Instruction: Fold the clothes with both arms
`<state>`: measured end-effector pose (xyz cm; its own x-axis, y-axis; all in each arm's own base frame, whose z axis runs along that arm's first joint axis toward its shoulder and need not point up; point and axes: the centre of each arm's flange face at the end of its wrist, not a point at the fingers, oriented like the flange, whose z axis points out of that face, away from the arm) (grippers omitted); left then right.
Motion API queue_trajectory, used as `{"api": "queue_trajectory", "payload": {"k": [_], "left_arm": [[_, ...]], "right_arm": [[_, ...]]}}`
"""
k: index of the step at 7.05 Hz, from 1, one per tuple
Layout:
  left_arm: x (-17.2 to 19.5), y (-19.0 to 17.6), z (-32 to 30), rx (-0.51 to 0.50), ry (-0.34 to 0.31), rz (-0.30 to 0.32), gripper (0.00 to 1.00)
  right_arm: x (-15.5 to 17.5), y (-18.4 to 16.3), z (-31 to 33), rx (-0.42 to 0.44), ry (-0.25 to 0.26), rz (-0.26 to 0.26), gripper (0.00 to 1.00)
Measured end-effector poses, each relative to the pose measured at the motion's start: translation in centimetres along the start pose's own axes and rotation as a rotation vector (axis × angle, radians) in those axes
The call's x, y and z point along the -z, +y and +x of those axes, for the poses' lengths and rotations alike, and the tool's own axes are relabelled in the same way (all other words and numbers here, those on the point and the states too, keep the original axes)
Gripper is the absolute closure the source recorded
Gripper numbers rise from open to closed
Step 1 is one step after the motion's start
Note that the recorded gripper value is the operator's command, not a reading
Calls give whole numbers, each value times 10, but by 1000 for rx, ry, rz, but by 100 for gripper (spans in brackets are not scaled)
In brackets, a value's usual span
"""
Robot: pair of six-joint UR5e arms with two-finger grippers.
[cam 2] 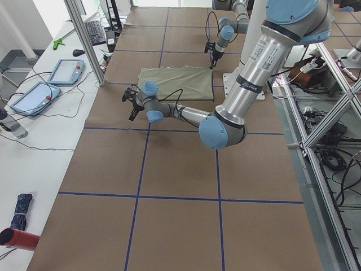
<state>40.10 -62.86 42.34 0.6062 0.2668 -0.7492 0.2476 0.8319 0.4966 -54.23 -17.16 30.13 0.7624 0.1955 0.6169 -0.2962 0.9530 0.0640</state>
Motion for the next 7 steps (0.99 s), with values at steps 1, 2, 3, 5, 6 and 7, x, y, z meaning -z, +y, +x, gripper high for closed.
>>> {"api": "queue_trajectory", "payload": {"k": [1,2,3,5,6,7], "left_arm": [[1,2,0,2,9,7,0],[2,2,1,8,19,12,0],[6,0,6,28,31,15,0],[22,14,37,125,89,12,0],[42,43,61,177,144,-6,0],[73,81,84,235,203,-36,0]], "right_arm": [[2,3,-2,-6,-8,8,0],[9,-2,-6,-15,-29,13,0],[19,-14,-10,-37,-93,15,0],[30,-33,0,-105,-299,6,0],[30,-41,16,-138,-397,13,0],[27,-46,38,-168,-469,27,0]]}}
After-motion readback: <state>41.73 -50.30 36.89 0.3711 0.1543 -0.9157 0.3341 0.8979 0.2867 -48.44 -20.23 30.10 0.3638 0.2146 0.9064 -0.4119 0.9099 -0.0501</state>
